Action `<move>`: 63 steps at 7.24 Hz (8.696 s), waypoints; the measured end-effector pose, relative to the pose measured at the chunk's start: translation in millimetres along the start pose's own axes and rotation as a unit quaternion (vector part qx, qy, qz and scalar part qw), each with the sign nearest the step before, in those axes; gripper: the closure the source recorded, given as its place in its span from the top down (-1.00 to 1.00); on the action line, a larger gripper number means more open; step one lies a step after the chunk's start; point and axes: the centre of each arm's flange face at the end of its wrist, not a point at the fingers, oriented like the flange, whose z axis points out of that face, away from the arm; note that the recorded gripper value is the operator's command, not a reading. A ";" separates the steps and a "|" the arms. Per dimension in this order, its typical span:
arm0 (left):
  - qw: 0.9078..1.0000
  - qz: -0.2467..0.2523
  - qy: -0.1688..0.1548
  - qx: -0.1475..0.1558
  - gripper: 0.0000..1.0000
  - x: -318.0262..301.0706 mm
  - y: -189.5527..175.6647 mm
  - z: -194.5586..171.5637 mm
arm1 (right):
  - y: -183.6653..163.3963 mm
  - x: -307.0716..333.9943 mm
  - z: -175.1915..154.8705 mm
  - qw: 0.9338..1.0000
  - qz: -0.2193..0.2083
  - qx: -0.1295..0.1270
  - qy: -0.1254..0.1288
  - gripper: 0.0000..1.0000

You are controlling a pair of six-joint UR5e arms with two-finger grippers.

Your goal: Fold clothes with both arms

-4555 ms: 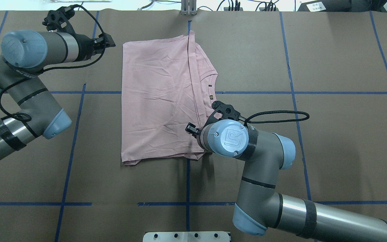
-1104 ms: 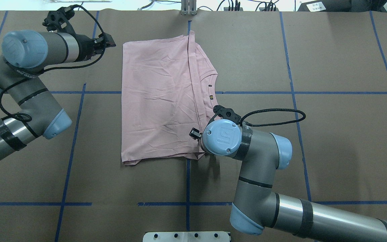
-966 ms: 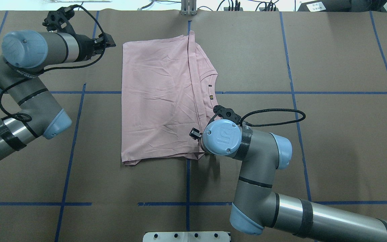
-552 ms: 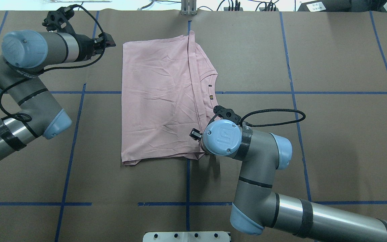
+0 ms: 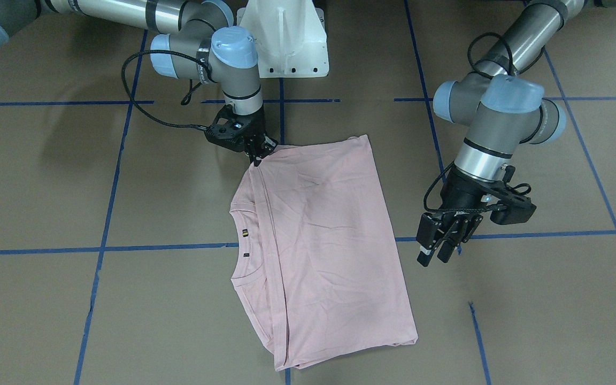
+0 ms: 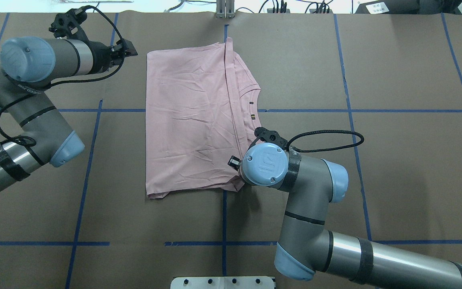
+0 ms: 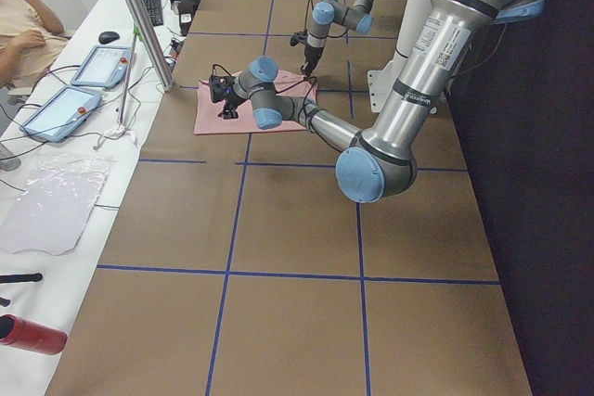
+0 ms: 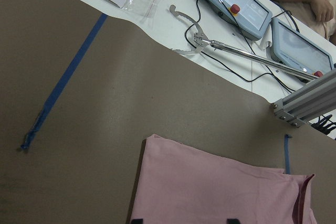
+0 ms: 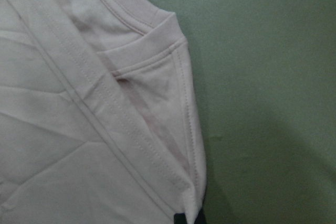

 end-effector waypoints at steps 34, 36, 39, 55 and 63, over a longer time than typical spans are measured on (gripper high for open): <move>0.987 -0.083 -0.126 -0.052 -1.00 91.9 169.7 -89.6 | -131.6 -35.6 -91.8 0.987 0.126 0.022 -0.098 -1.00; 0.987 -0.080 -0.128 -0.046 -1.00 83.7 165.1 -70.1 | -138.3 -33.9 -85.8 0.987 0.128 0.012 -0.092 -1.00; 0.990 -0.068 -0.116 -0.035 -1.00 99.3 145.6 -66.7 | -156.9 -17.2 -96.2 0.987 0.133 -0.011 -0.087 -1.00; 0.998 0.028 -0.057 -0.008 1.00 71.7 31.6 -20.9 | -362.3 -25.0 -48.9 0.997 0.045 -0.005 -0.057 1.00; 0.911 0.375 -0.113 -0.126 1.00 -294.9 -278.8 -219.3 | -604.7 325.4 -190.5 0.966 -0.254 -0.046 0.023 1.00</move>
